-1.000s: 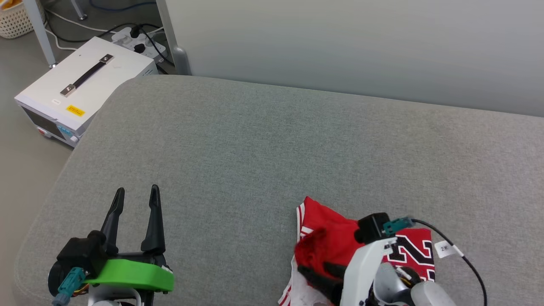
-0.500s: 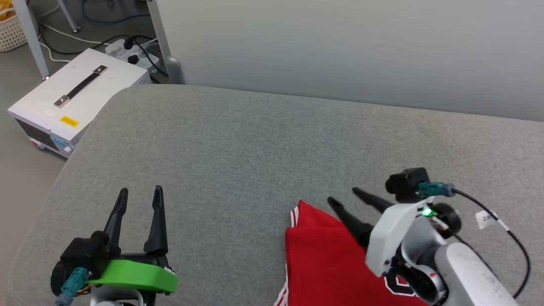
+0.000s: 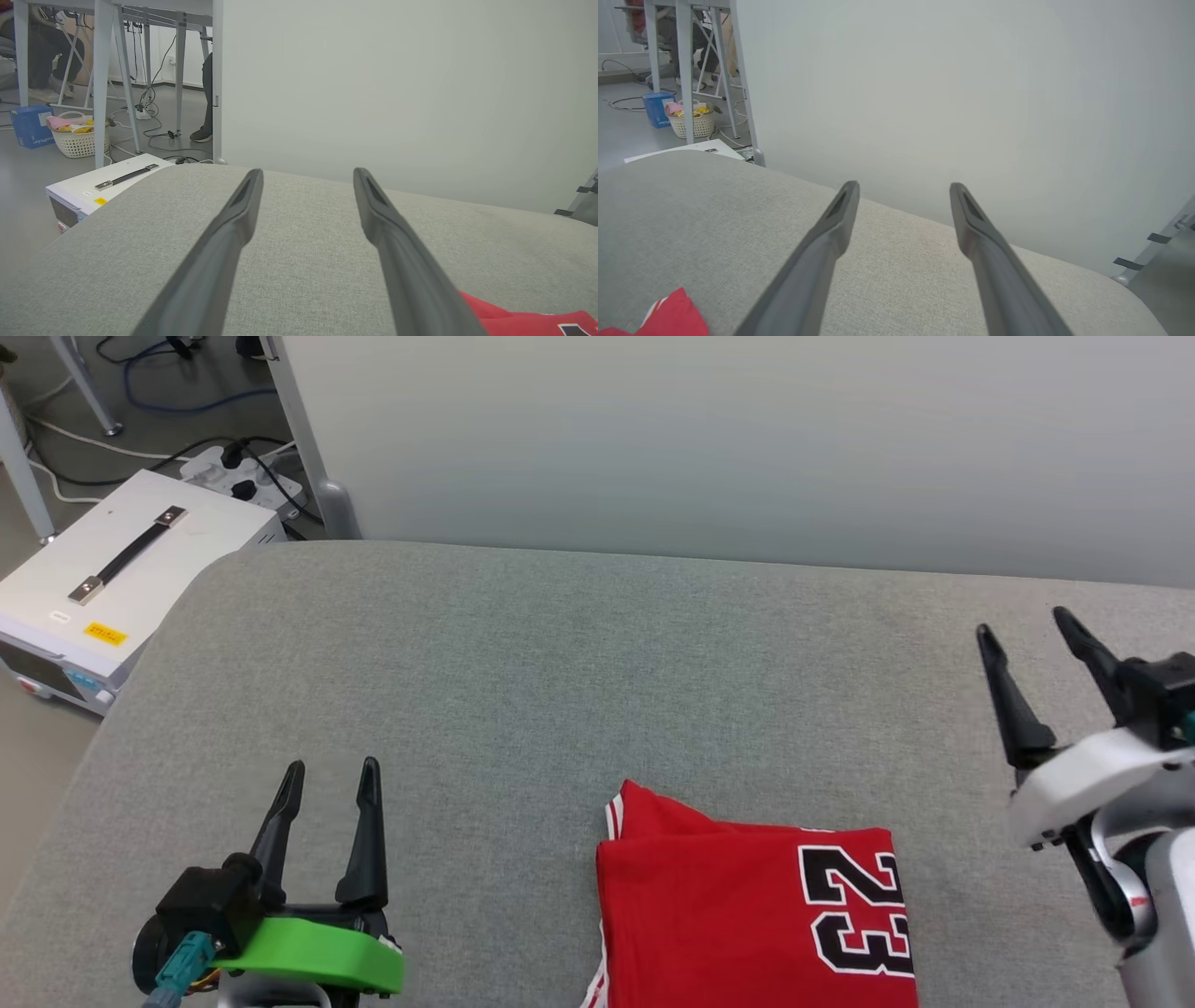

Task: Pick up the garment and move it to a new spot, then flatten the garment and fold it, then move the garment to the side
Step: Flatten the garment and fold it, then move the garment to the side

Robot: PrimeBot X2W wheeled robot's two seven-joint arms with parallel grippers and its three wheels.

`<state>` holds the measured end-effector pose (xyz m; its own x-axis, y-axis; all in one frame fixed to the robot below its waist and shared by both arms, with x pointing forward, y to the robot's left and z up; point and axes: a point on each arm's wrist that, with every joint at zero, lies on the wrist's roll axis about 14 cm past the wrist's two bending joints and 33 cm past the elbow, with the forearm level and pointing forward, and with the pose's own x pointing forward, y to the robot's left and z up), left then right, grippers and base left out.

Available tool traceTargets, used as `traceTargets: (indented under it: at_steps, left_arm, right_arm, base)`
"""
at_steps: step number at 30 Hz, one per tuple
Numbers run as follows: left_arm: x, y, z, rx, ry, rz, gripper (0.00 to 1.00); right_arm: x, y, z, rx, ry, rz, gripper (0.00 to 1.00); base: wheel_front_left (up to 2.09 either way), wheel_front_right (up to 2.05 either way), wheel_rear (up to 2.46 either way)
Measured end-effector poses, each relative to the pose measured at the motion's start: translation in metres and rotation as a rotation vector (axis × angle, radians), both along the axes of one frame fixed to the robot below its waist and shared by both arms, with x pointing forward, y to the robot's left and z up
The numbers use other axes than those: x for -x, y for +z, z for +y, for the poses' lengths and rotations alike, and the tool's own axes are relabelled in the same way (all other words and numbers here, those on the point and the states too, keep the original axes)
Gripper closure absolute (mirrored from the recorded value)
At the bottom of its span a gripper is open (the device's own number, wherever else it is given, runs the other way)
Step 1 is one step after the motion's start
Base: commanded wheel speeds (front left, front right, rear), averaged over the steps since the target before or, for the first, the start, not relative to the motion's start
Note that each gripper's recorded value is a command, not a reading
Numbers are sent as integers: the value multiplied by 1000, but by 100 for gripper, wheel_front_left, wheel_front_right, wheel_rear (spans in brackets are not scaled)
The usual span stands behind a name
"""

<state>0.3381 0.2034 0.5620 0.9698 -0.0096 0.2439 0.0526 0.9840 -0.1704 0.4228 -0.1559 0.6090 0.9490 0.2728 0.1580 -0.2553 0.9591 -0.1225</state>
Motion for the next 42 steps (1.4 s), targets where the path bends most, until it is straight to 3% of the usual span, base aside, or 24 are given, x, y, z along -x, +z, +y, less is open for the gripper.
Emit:
traceTargets:
  at_steps: [5, 11, 29, 33, 42]
  left_arm:
    - [-4, -2, -8, 2, -25, 8, 0]
    - [-8, -7, -14, 5, -42, 22, 0]
    - [-3, -15, -15, 17, -37, 46, 0]
    - [-3, -17, -13, 17, -31, 53, 0]
    - [-5, -28, -14, 19, -32, 90, 0]
  right_arm:
    - [17, -5, -36, -55, -111, -41, 0]
    - [39, -16, -48, -108, -173, -66, 0]
    - [47, -41, -29, -134, -141, 5, 0]
    - [44, -64, -18, -131, -113, 152, 0]
    - [64, -146, 19, -94, 0, 729, 0]
  base:
    - [0, 0, 0]
    - [0, 0, 0]
    - [0, 0, 0]
    - [0, 0, 0]
    - [0, 0, 0]
